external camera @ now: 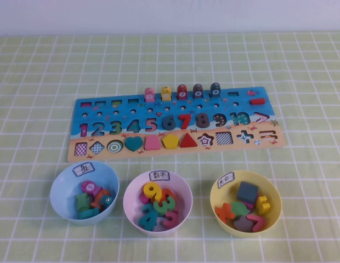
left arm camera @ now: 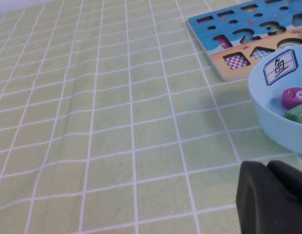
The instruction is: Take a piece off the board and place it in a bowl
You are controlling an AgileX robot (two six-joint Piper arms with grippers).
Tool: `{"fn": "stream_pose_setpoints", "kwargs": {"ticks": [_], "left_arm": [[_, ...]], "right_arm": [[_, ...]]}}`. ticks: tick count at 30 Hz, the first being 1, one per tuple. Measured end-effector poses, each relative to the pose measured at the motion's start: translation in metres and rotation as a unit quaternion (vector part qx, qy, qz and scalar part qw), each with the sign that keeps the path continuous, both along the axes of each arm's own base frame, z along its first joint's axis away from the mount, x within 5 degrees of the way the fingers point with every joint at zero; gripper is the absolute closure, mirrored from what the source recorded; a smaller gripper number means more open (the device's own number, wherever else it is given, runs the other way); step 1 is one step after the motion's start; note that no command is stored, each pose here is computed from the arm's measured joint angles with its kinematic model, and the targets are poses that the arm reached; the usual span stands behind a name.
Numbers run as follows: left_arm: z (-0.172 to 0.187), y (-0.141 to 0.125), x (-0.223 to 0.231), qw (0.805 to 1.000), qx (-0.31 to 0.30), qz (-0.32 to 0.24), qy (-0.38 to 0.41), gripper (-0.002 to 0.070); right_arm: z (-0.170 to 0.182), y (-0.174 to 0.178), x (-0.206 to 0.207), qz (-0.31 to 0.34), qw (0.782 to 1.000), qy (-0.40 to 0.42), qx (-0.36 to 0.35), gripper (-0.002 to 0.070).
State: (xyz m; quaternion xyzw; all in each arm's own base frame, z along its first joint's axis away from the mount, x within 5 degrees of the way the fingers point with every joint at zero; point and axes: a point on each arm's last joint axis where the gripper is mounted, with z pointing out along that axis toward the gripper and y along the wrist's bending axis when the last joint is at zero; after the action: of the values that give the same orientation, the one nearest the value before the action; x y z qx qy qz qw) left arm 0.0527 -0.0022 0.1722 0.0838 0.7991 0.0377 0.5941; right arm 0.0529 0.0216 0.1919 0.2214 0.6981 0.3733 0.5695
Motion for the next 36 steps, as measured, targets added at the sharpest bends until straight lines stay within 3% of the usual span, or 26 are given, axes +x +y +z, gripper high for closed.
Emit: {"fn": "stream_pose_setpoints", "kwargs": {"ticks": [5, 9, 15, 23, 30, 33, 36], "left_arm": [[0.0, 0.0, 0.0, 1.0, 0.0, 0.0, 0.0, 0.0679], [0.0, 0.0, 0.0, 1.0, 0.0, 0.0, 0.0, 0.0679], [0.0, 0.0, 0.0, 1.0, 0.0, 0.0, 0.0, 0.0679], [0.0, 0.0, 0.0, 1.0, 0.0, 0.0, 0.0, 0.0679], [0.0, 0.0, 0.0, 1.0, 0.0, 0.0, 0.0, 0.0679], [0.0, 0.0, 0.0, 1.0, 0.0, 0.0, 0.0, 0.0679], [0.0, 0.0, 0.0, 1.0, 0.0, 0.0, 0.0, 0.0679]], "right_arm": [[0.026, 0.002, 0.008, 0.025, 0.992, 0.031, -0.116, 0.0694], [0.062, 0.006, 0.029, 0.072, 0.966, 0.098, -0.228, 0.0694], [0.109, 0.007, 0.085, 0.163, 0.888, 0.243, -0.356, 0.0694], [0.133, 0.015, 0.174, 0.277, 0.784, 0.379, -0.407, 0.0694], [0.142, 0.054, 0.256, 0.283, 0.712, 0.37, -0.525, 0.0694], [0.139, 0.075, 0.283, 0.286, 0.696, 0.355, -0.555, 0.0694], [0.135, 0.097, 0.31, 0.292, 0.693, 0.339, -0.566, 0.0694]]}}
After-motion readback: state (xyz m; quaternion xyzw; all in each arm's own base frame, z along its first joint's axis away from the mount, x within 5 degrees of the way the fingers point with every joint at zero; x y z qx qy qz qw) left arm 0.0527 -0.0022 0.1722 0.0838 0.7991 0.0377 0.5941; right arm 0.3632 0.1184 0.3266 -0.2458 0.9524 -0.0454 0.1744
